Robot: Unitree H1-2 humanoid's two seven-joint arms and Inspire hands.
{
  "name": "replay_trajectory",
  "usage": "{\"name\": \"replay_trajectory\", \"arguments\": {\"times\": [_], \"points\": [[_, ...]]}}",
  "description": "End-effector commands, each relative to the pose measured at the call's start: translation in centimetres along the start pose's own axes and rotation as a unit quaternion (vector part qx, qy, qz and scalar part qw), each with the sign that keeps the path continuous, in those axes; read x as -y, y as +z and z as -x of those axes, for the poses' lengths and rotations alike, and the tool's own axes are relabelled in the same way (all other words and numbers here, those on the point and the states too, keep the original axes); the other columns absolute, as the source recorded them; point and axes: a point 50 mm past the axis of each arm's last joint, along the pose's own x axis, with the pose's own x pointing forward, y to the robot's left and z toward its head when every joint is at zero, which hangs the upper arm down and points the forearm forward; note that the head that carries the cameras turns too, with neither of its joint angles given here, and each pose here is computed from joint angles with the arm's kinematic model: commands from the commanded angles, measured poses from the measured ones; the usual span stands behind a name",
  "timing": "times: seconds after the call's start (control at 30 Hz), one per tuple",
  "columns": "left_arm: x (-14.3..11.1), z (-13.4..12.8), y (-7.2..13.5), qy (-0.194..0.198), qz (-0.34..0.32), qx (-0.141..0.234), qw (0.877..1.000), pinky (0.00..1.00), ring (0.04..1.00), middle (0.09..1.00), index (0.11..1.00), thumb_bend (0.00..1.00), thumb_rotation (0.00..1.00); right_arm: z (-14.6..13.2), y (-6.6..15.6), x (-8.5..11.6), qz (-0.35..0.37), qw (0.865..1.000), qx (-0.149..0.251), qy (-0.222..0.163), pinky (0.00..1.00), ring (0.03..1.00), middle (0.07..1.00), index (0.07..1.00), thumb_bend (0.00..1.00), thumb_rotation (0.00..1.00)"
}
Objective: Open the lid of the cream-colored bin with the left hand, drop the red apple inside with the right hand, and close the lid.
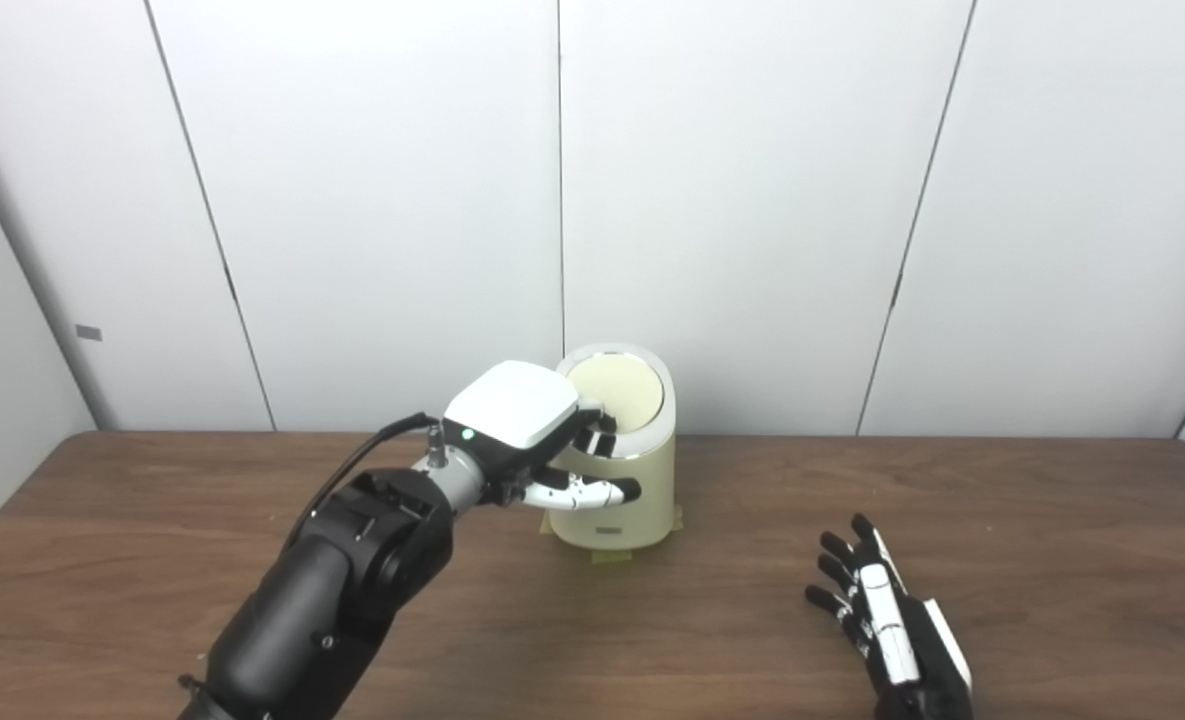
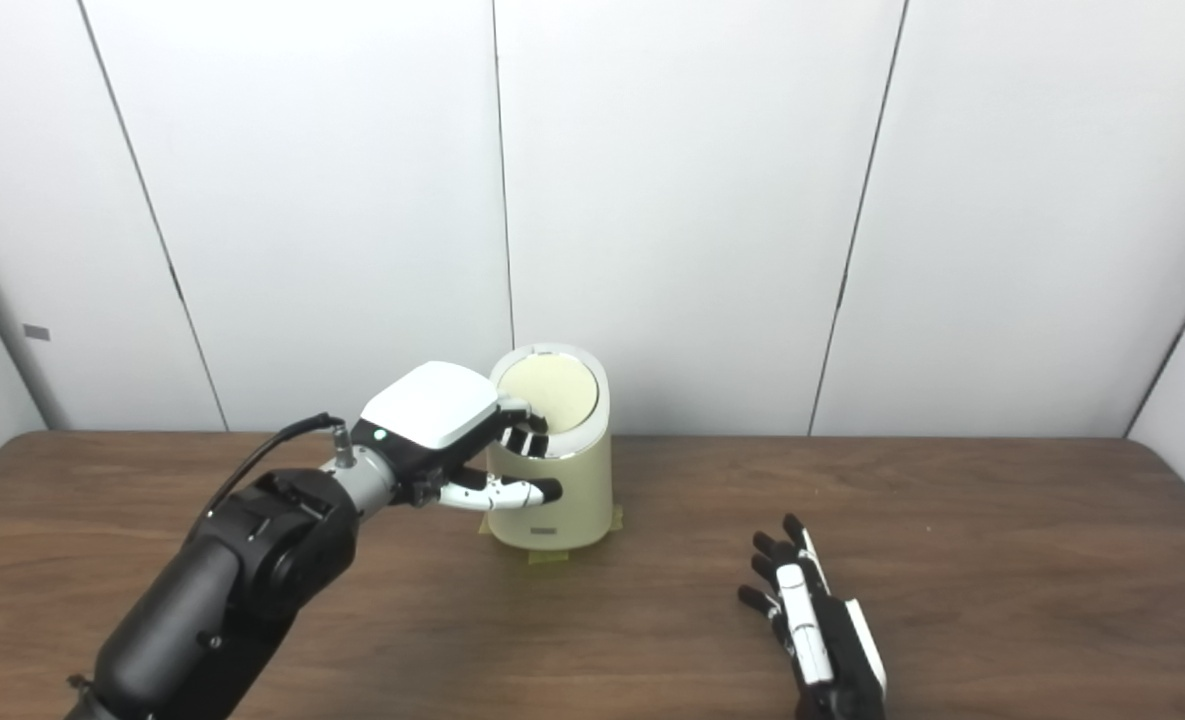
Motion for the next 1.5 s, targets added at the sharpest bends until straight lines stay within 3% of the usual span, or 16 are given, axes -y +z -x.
{"name": "replay_trajectory", "arguments": {"times": [0.0, 0.1, 0.27, 0.37, 0.57, 0.8, 0.93, 1.1, 1.23, 1.47], "points": [[-2.2, 0.0, 0.2, 0.041, 0.049, 0.008, 0.998, 0.76, 0.816, 0.818, 0.809, 0.47, 0.78, -0.4, 0.6, -0.1, -0.005, 1.0, 0.007, 0.001, 0.83, 0.919, 0.917, 0.996, 0.46, 0.91], [-2.7, 0.7, -0.1, 0.082, 0.106, -0.005, 0.991, 0.74, 0.827, 0.84, 0.828, 0.45, 0.81, -0.5, 0.6, 0.0, 0.001, 1.0, 0.009, 0.005, 0.84, 0.925, 0.926, 1.0, 0.47, 0.94], [-1.8, 2.0, -0.5, 0.151, 0.163, -0.015, 0.975, 0.7, 0.822, 0.85, 0.836, 0.41, 0.74, -0.4, 0.8, -0.1, -0.005, 1.0, 0.012, 0.0, 0.83, 0.917, 0.919, 0.995, 0.48, 0.93], [-0.8, 3.7, -0.4, 0.178, 0.218, -0.027, 0.959, 0.73, 0.848, 0.872, 0.859, 0.38, 0.73, -0.4, 1.1, -0.1, 0.001, 1.0, 0.016, 0.001, 0.82, 0.916, 0.919, 0.992, 0.49, 0.94], [1.5, 6.6, -0.9, 0.193, 0.335, -0.052, 0.921, 0.79, 0.849, 0.87, 0.88, 0.36, 0.78, -0.5, 1.4, 0.2, -0.018, 1.0, 0.019, -0.004, 0.81, 0.91, 0.913, 0.962, 0.48, 0.93], [4.8, 9.9, -1.7, 0.224, 0.406, -0.082, 0.882, 0.82, 0.842, 0.847, 0.878, 0.34, 0.79, -0.5, 1.7, 1.0, -0.05, 0.998, 0.037, -0.018, 0.81, 0.904, 0.909, 0.954, 0.49, 0.89], [6.8, 12.2, -2.1, 0.241, 0.458, -0.119, 0.848, 0.82, 0.856, 0.858, 0.895, 0.32, 0.8, -0.6, 1.8, 1.3, -0.067, 0.996, 0.048, -0.031, 0.79, 0.885, 0.893, 0.939, 0.52, 0.85], [9.2, 14.5, -2.3, 0.239, 0.491, -0.157, 0.823, 0.84, 0.888, 0.896, 0.946, 0.3, 0.9, -0.4, 2.0, 1.1, -0.076, 0.995, 0.058, -0.035, 0.79, 0.882, 0.889, 0.93, 0.52, 0.86], [11.1, 16.2, -2.5, 0.241, 0.513, -0.174, 0.805, 0.88, 0.894, 0.901, 0.957, 0.31, 0.92, -0.3, 2.4, 1.1, -0.074, 0.994, 0.068, -0.031, 0.79, 0.881, 0.893, 0.935, 0.55, 0.87], [12.9, 18.0, -2.7, 0.249, 0.579, -0.19, 0.753, 0.92, 0.907, 0.904, 0.971, 0.31, 0.92, -0.1, 3.2, 1.4, -0.067, 0.994, 0.077, -0.028, 0.8, 0.887, 0.898, 0.943, 0.54, 0.9]]}}
